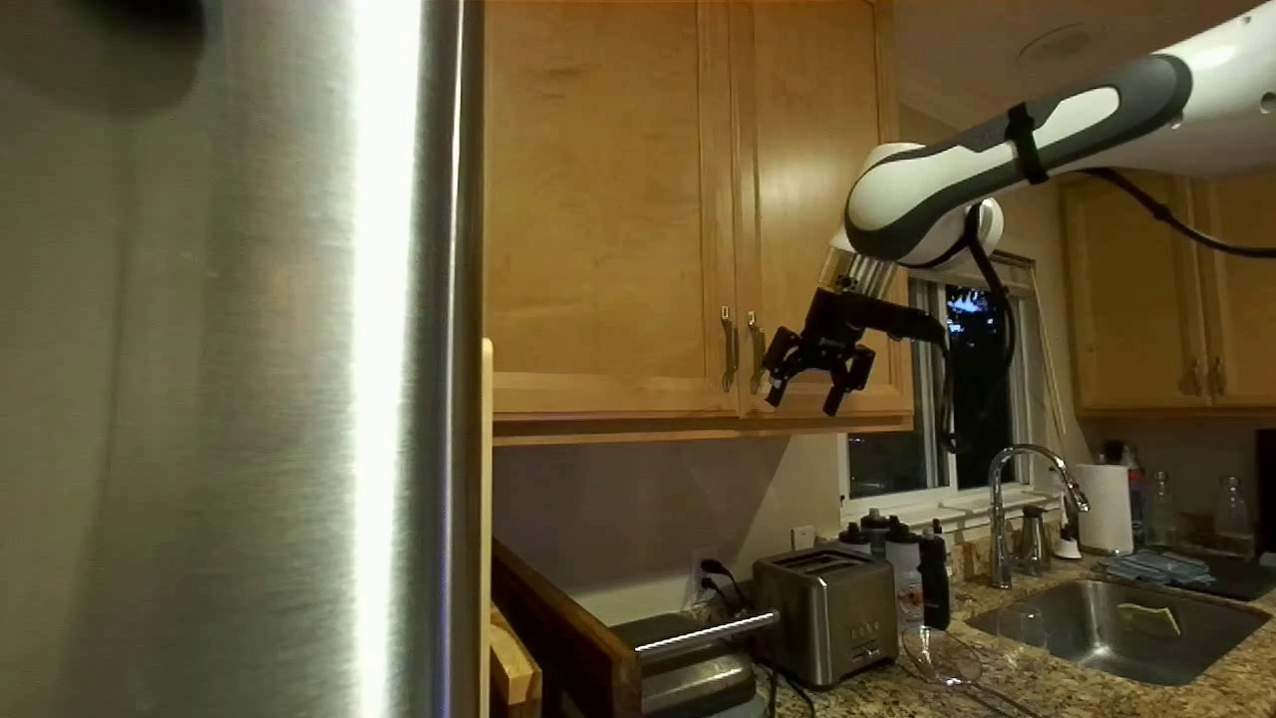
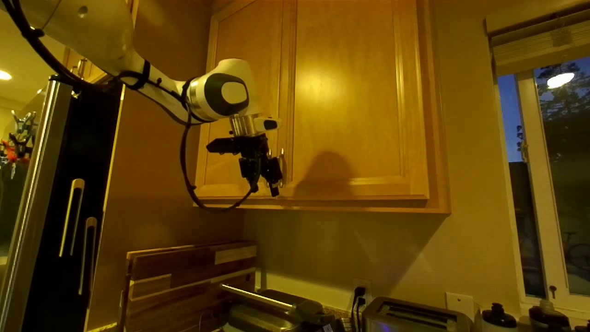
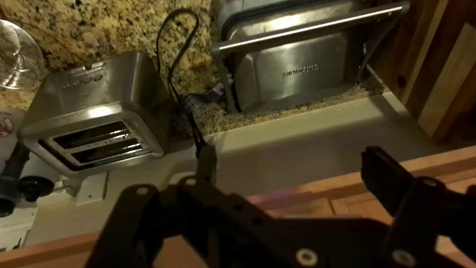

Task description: Put the block in the top cupboard and close it

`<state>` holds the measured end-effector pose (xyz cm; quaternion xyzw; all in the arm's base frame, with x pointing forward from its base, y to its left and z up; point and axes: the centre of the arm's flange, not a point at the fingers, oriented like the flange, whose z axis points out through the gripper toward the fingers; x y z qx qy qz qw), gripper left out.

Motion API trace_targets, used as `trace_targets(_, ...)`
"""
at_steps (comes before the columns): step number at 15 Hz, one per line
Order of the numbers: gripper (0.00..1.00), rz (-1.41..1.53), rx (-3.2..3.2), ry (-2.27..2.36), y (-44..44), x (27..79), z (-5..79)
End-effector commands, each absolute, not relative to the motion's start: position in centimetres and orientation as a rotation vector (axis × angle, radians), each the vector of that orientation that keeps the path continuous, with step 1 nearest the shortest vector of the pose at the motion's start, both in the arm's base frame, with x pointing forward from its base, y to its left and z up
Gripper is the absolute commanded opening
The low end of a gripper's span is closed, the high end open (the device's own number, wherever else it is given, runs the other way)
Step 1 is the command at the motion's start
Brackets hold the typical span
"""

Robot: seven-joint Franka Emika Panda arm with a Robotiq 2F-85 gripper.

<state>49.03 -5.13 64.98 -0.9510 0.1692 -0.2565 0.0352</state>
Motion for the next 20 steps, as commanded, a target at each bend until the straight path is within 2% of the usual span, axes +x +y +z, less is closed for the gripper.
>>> trace_targets(1,1.0,-0.833,-2.92,0.53,-5.1,49.4,65.1)
trace_targets(6,1.0,-0.835,-2.922,0.532,-5.0,49.7,64.8)
trace_targets(15,1.0,-1.33,-2.798,0.452,-6.2,50.3,69.2)
trace_targets(16,0.75,-1.346,-2.783,0.458,-6.3,50.4,69.4)
trace_targets(17,0.72,-1.357,-2.775,0.444,-6.4,50.5,69.5)
trace_targets(20,0.53,-1.369,-2.758,0.43,-6.6,50.7,69.6)
